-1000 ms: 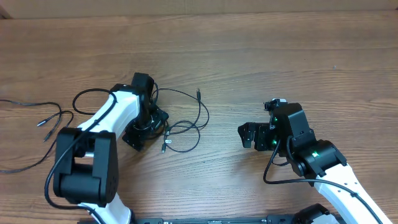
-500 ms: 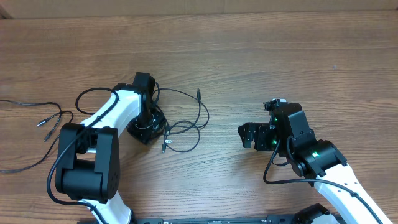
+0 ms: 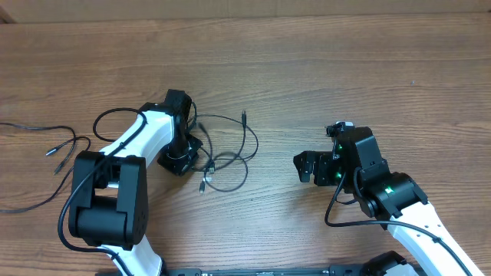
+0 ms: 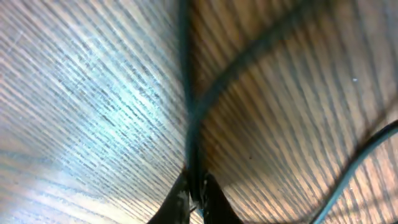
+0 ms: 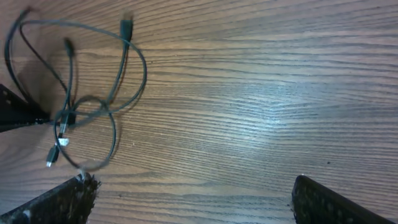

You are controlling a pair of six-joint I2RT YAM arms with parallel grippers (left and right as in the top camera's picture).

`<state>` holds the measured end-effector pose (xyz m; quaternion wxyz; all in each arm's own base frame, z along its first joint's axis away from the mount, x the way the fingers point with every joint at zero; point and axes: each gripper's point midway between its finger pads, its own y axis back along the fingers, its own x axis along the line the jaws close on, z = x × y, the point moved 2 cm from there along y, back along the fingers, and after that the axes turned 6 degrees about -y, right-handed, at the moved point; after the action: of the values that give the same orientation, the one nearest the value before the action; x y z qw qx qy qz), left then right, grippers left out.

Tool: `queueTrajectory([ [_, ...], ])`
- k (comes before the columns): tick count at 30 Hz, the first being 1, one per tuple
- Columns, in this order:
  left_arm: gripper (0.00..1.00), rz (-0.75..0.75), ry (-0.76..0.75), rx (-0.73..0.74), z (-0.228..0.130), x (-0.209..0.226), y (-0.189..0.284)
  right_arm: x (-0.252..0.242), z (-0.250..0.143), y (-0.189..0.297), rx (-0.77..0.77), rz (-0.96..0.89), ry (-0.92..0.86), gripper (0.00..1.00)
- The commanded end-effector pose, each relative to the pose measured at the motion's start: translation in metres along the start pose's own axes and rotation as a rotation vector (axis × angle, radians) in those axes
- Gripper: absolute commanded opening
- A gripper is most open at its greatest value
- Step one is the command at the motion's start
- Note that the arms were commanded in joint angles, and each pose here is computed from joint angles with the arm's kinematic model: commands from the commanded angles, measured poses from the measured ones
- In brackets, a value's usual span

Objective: Untangle cables

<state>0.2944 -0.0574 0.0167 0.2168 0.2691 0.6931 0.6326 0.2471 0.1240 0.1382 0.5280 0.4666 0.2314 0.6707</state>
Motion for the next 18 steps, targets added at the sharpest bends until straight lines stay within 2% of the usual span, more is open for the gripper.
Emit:
queueTrajectory([
  [1, 0.04, 0.073, 0.003, 0.003, 0.002, 0.014, -0.014, 0.001, 0.002, 0.001, -0.009, 0.001, 0.005, 0.98],
  [5, 0.04, 0.037, -0.019, -0.015, 0.011, 0.014, -0.001, 0.001, 0.002, 0.001, -0.010, 0.000, 0.005, 0.98],
  [10, 0.04, -0.061, -0.083, -0.096, 0.029, 0.013, 0.045, 0.001, 0.002, 0.001, -0.010, 0.001, 0.005, 0.99],
  [18, 0.04, -0.261, -0.318, -0.366, 0.058, 0.014, 0.179, 0.001, 0.002, 0.001, -0.010, 0.001, 0.006, 0.99],
])
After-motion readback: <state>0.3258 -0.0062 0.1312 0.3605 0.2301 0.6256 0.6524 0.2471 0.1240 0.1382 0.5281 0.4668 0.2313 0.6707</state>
